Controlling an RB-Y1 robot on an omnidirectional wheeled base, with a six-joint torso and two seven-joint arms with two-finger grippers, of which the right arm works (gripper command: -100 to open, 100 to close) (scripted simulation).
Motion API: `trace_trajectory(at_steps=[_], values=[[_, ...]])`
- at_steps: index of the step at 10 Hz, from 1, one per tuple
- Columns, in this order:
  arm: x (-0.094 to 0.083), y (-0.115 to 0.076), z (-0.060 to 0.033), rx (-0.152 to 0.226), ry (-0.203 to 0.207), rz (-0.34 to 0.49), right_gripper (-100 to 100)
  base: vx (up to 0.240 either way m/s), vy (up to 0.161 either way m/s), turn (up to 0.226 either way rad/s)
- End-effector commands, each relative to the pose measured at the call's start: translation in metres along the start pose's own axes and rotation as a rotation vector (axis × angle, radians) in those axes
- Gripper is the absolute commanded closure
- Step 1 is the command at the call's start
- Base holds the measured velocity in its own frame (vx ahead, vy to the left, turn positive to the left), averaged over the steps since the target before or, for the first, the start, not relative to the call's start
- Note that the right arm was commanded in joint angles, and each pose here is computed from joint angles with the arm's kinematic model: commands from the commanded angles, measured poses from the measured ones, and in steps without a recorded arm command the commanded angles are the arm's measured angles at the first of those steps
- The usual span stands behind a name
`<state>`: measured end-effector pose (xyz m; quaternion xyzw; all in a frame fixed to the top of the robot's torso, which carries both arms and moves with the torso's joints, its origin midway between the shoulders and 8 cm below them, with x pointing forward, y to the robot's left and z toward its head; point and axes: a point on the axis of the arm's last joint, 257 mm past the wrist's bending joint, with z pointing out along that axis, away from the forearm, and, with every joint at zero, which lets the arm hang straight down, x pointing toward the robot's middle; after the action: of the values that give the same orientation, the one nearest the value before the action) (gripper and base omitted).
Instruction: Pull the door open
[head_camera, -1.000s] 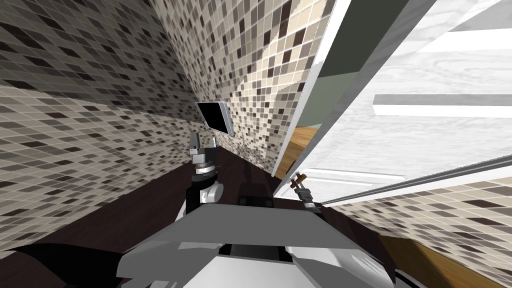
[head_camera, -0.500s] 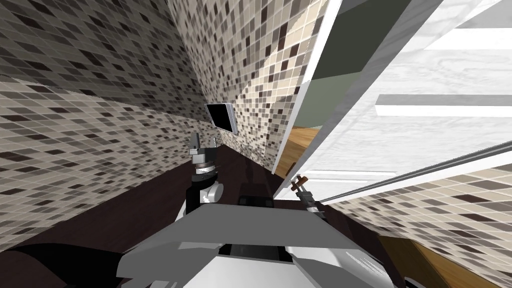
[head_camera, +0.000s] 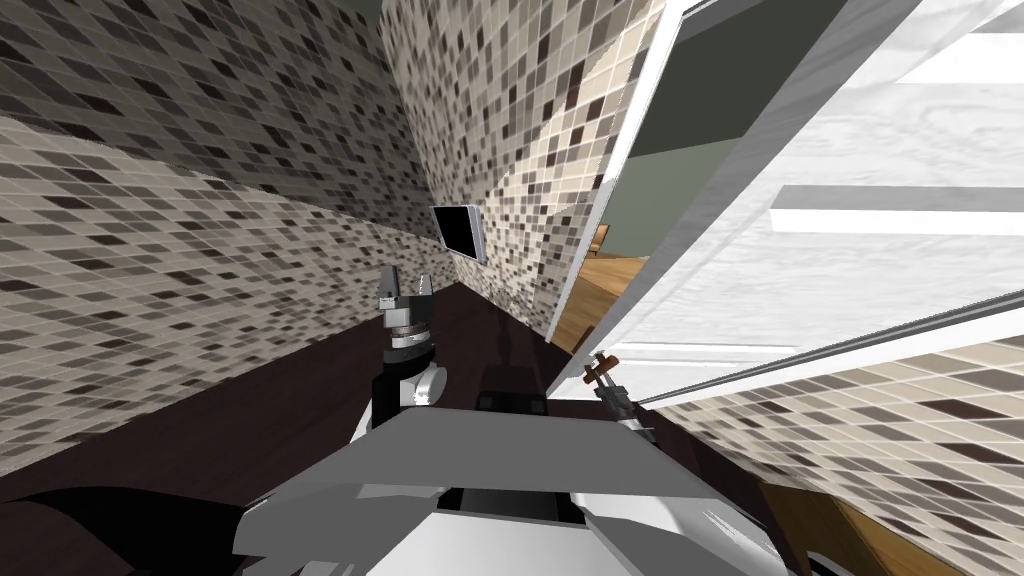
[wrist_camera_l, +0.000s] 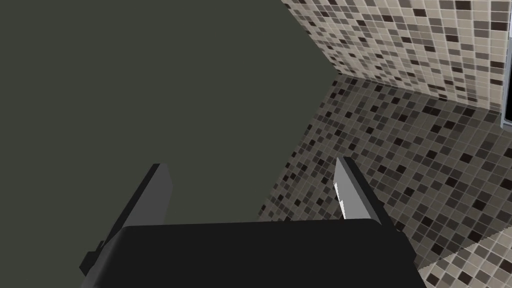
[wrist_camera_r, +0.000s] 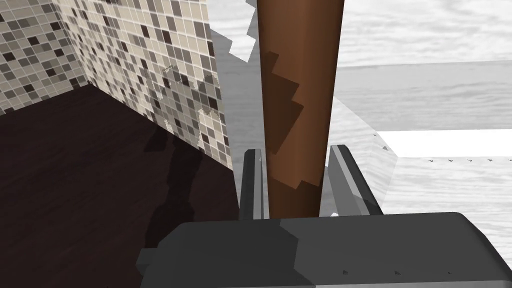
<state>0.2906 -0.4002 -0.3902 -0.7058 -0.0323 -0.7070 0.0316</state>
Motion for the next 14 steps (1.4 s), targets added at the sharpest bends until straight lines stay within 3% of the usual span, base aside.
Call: trace_trajectory(at_steps=[1, 3, 4, 14], values=[[-0.0014, -0.0001, -0.0058, 0.008, -0.003, 0.001, 100, -0.236, -0.070, 0.167], [-0.0012, 0.0003, -0.0104, 0.020, -0.002, 0.001, 100, -0.230, -0.083, 0.145], [-0.0013, -0.0013, -0.0078, 0.018, -0.001, 0.002, 100, -0.099, -0.029, 0.033], [-0.0013, 0.0010, -0.0151, 0.058, -0.002, 0.001, 100, -0.196, -0.061, 0.143]])
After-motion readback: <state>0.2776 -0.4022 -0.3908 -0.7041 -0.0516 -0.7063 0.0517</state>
